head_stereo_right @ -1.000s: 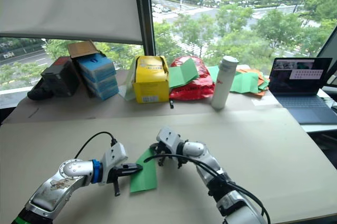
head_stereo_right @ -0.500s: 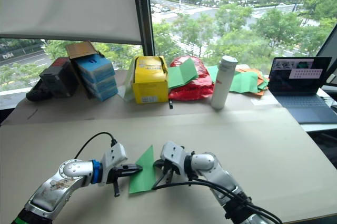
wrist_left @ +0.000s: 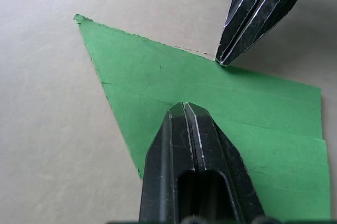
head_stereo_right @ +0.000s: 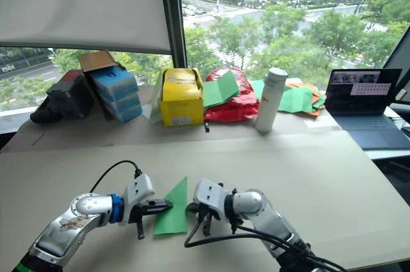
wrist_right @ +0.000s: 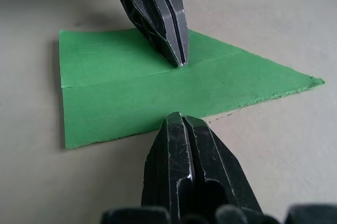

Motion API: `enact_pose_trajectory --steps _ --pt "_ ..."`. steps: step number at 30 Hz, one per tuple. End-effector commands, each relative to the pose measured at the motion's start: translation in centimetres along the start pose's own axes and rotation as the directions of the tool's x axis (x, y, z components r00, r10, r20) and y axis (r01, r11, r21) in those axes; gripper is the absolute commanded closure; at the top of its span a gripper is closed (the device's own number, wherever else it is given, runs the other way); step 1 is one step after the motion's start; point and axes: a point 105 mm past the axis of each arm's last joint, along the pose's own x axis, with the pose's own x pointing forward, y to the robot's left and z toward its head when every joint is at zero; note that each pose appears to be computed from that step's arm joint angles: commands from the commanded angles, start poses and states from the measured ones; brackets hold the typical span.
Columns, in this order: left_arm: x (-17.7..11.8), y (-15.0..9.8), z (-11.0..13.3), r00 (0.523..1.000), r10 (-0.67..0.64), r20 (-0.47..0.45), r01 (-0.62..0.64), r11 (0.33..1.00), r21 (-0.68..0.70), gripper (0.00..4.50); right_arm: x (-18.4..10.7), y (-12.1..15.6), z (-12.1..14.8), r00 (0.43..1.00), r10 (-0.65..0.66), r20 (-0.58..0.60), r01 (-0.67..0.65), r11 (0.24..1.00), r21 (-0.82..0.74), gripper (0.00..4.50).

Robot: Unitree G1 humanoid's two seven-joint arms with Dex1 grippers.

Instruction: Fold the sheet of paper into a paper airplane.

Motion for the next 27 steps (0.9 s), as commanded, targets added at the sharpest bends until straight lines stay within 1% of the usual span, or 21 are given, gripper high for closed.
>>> enact_pose_trajectory --steps 1,3,6,10,13,18,20,23,27 --pt "0.1 -0.6 -1.7 0.997 -0.023 -0.067 0.020 0.999 -0.047 4.48 0.9 1.5 -2.0 0.996 0.055 -0.065 -0.051 0.997 0.051 4.50" --pt "0.1 -0.5 -1.7 0.997 -0.024 -0.067 0.021 0.999 -0.046 4.48 0.1 0.3 -0.3 1.000 0.013 -0.001 -0.013 0.999 0.042 4.50" --pt "0.0 -0.5 -1.8 0.997 -0.026 -0.069 0.023 0.999 -0.045 4.48 -0.9 -0.2 2.4 0.993 -0.006 0.117 0.002 0.999 0.035 4.50" --pt "0.0 -0.6 -1.8 0.997 -0.029 -0.072 0.026 0.999 -0.044 4.48 -0.8 0.5 3.7 0.985 0.020 0.171 -0.025 0.999 0.029 4.50" --pt "0.0 -0.6 -1.8 0.997 -0.031 -0.073 0.028 0.999 -0.042 4.48 -0.3 0.9 3.3 0.988 0.024 0.154 -0.029 0.999 0.030 4.50" --pt "0.1 -0.7 -1.7 0.997 -0.032 -0.069 0.029 0.999 -0.043 4.48 0.3 -0.8 0.9 0.995 -0.075 0.068 0.071 0.996 0.052 4.50" --pt "0.0 -0.7 -1.7 0.997 -0.031 -0.069 0.028 0.999 -0.042 4.48 0.2 -1.3 0.4 0.995 -0.088 0.055 0.085 0.995 0.053 4.50" --pt "0.0 -0.6 -1.7 0.997 -0.029 -0.070 0.026 0.999 -0.041 4.48 0.2 -0.7 0.0 0.998 -0.049 0.049 0.047 0.998 0.050 4.50" --pt "0.0 -0.5 -1.7 0.997 -0.026 -0.070 0.024 0.999 -0.040 4.48 0.4 1.9 -0.8 0.997 0.071 0.030 -0.073 0.995 0.065 4.50"
